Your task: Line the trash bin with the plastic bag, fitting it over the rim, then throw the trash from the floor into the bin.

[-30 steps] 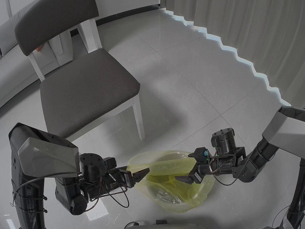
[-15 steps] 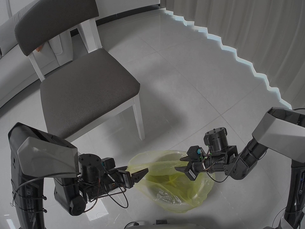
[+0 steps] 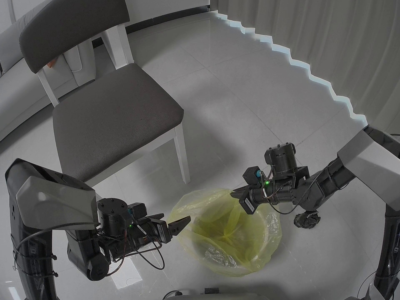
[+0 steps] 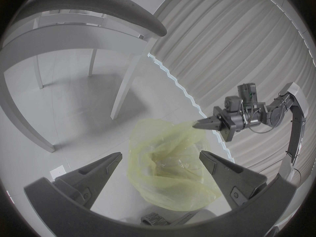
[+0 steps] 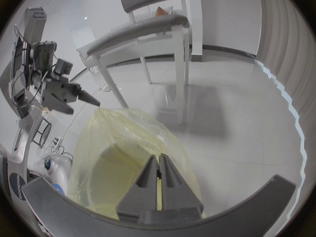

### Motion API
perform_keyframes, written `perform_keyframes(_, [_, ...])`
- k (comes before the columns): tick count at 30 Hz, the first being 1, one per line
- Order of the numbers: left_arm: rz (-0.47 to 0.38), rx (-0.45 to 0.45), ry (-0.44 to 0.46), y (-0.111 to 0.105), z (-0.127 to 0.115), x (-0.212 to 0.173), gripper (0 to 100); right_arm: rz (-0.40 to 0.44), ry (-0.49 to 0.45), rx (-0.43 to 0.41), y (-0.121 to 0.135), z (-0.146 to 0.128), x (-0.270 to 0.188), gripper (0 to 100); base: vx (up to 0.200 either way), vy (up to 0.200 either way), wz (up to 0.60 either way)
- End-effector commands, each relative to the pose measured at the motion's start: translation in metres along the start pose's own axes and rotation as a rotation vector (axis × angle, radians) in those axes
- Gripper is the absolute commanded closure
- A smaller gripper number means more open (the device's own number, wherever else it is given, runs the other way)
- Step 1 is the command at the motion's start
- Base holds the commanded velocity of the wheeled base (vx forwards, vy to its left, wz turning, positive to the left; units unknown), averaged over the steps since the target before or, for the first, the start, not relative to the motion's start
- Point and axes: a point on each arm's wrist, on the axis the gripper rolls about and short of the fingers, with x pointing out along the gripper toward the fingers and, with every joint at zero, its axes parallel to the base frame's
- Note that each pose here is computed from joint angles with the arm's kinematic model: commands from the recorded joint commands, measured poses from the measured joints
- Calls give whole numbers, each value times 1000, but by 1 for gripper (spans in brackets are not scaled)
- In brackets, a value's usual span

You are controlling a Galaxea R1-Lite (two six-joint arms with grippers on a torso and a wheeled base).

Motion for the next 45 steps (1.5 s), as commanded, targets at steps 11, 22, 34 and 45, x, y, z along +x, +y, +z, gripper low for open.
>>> perform_keyframes(11, [-6,7,-21,-1,3,-2,0,-6,33,6,-22,-5,35,100,0,0,0])
perform_keyframes(22, [-11,6,-7,-3,0,-1,0,-20,53,5,-32,-16,40,100,0,0,0])
perform_keyframes(34, [26,30,51,21,-26,32,0,-110,-60,57,-51,26,-24,0,0,0,0])
perform_keyframes(45, [205,196,72,69,-27,48,0,-195,109,165,-86,-31,-81,0,0,0,0])
